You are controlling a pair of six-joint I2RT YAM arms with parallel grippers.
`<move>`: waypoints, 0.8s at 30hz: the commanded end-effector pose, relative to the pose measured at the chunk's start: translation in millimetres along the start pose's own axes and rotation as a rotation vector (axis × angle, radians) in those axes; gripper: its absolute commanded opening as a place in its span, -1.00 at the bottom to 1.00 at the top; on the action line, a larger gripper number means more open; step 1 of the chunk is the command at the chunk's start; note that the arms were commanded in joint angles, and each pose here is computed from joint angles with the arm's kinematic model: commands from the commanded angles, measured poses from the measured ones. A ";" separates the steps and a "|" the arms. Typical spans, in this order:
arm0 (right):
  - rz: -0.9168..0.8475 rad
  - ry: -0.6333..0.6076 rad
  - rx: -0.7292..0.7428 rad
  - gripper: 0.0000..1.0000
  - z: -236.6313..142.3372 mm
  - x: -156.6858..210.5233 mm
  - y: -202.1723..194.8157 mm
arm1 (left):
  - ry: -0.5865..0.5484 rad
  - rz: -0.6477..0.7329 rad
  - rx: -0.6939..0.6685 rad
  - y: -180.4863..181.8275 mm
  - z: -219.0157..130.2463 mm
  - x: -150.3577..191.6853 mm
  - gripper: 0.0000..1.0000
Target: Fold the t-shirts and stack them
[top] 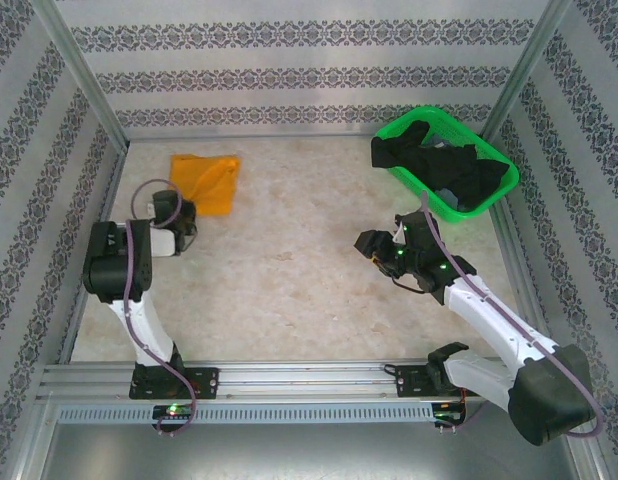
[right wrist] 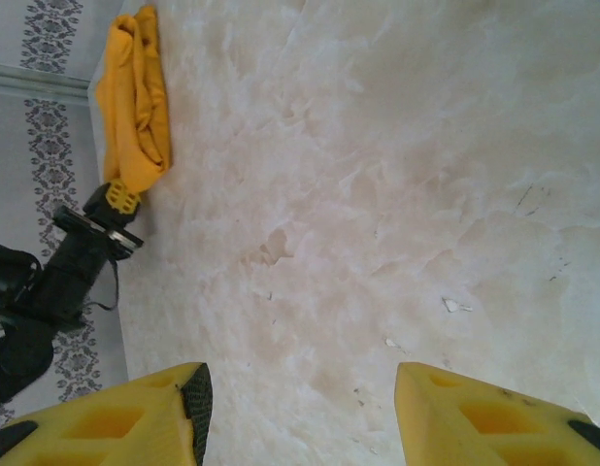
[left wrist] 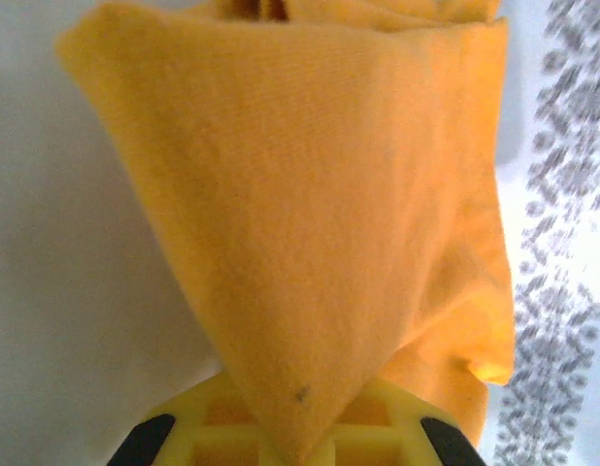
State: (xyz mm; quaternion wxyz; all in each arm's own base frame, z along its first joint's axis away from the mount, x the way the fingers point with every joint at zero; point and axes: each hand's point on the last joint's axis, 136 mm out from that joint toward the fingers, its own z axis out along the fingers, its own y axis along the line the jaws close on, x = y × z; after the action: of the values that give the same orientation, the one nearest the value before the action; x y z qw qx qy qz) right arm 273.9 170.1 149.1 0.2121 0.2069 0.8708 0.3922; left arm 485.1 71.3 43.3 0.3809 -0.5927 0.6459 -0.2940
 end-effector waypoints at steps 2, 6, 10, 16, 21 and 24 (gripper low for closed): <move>-0.003 -0.014 0.005 0.07 5.0 -6.3 -1.4 | 0.093 0.185 0.043 -6.8 22.8 -33.5 -1.00; -0.006 -0.014 -0.005 0.08 9.4 -11.6 3.5 | 0.091 0.226 -0.010 7.6 31.3 -59.1 -1.00; -0.009 -0.001 -0.005 0.07 14.8 -15.7 6.6 | 0.085 0.212 0.010 2.1 41.6 -68.1 -1.00; -0.038 -0.029 -0.001 0.11 11.7 -23.1 7.7 | 0.068 0.188 0.075 -18.7 37.6 -65.5 -0.79; -0.079 -0.138 0.108 0.96 -19.8 -44.9 -15.4 | 0.030 0.303 0.049 -46.3 -19.8 -51.4 1.00; -0.121 -0.208 0.185 0.96 -45.4 -63.3 -29.1 | 0.018 0.373 0.013 -51.3 -67.2 -27.3 1.00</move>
State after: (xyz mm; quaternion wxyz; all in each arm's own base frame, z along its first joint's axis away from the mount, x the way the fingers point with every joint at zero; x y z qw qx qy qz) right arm 296.4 120.5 153.5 0.2663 0.2256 0.8775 0.3289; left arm 483.7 106.9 104.6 0.4218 -0.4849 0.7175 -0.2688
